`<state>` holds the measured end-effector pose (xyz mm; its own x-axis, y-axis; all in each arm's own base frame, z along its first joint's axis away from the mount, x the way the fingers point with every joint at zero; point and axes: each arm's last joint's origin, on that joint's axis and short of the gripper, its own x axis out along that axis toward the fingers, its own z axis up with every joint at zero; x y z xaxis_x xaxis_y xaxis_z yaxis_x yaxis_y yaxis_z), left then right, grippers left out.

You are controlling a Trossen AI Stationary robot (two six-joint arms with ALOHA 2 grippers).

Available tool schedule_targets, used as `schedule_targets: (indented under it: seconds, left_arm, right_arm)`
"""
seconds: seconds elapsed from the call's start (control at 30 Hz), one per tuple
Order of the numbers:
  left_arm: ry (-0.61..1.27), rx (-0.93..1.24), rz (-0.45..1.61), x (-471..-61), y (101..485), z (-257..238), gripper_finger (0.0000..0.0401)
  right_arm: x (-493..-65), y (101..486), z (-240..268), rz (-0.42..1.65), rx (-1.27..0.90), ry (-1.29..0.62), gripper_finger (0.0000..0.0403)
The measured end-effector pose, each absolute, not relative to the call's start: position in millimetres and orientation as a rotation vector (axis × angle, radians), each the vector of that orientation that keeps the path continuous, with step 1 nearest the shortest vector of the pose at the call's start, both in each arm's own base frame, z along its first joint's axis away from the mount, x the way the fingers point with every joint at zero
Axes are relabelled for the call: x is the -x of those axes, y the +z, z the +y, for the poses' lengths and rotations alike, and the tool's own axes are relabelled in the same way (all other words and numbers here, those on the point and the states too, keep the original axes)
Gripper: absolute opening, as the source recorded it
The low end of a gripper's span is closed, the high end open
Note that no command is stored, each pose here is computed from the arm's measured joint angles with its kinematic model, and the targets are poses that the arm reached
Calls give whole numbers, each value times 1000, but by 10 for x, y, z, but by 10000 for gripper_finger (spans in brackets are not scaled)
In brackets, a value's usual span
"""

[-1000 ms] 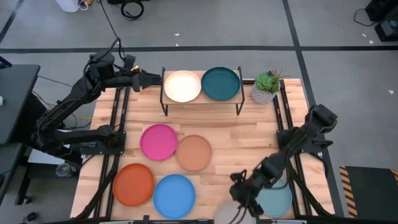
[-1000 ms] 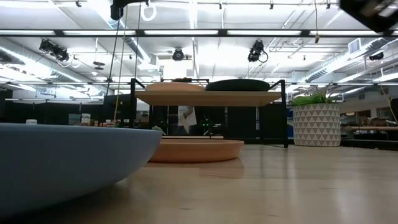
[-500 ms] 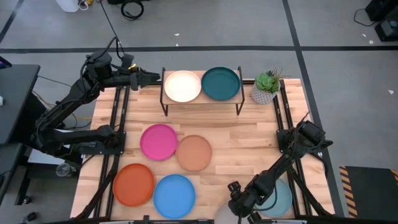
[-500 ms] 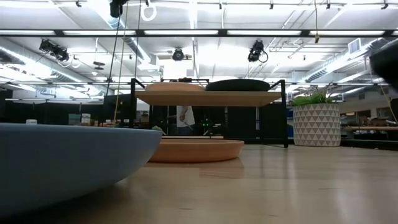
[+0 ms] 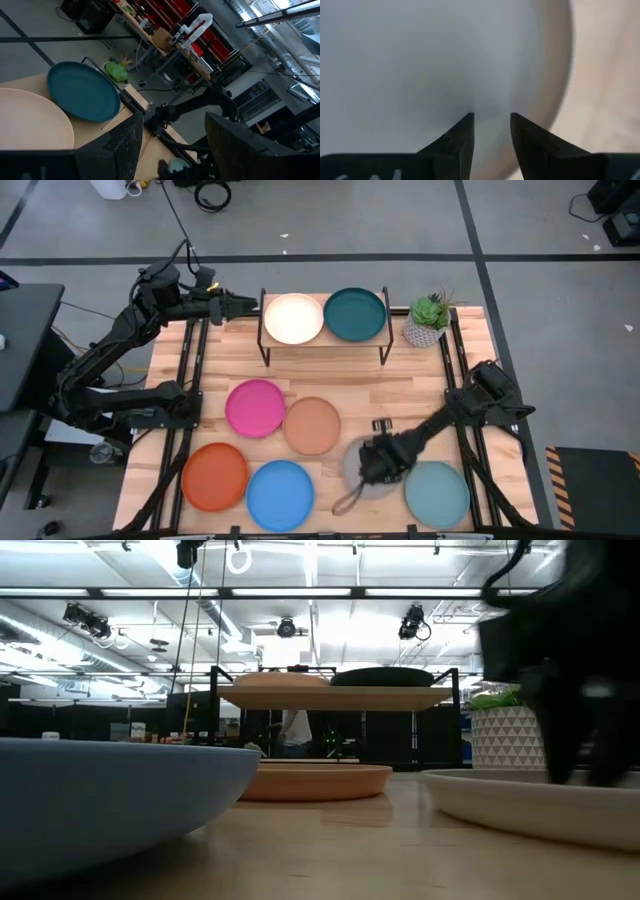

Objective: Place and stack plates onto a shelf
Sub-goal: Stack the gray plate on top of the light orange plate on the shelf

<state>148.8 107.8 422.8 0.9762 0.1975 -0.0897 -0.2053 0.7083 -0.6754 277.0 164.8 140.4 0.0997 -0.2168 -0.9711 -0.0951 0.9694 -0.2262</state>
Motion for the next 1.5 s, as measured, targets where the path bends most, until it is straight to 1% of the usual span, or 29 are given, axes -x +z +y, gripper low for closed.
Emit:
schedule_targets:
  seconds: [0.17,0.33,0.4,0.57,0.87,0.97,1.1,1.33,1.43,1.5]
  left_arm:
    - [222,750,11,-1487,4229,1077,220]
    - [222,726,14,-1487,4228,1077,220]
    - [221,719,15,-1487,4228,1077,220]
    - [222,716,16,-1487,4228,1077,220]
    - [223,722,16,-1486,4228,1077,220]
    - [226,725,19,-1486,4223,1077,220]
    - [229,731,24,-1485,4218,1076,220]
    - [230,738,34,-1484,4207,1075,220]
    - [204,744,49,-1485,4201,1066,220]
    - [133,715,71,-1488,4203,1046,220]
  right_arm:
    - [-2800,1765,1458,1382,132,-111,123]
    - [-2654,1894,1138,1350,-16,-215,119]
    - [-2573,1881,1035,1335,-48,-221,118]
    - [-2477,1735,896,1308,-207,-137,118]
    - [-2497,1496,851,1287,-235,-169,126]
    - [-2487,1442,838,1298,-212,-209,124]
    - [-2509,1393,832,1293,-204,-225,99]
    - [-2554,1338,842,1296,-226,-218,22]
    - [-2558,1384,793,1287,-259,-216,15]
    - [-2550,1441,732,1295,-281,-248,16]
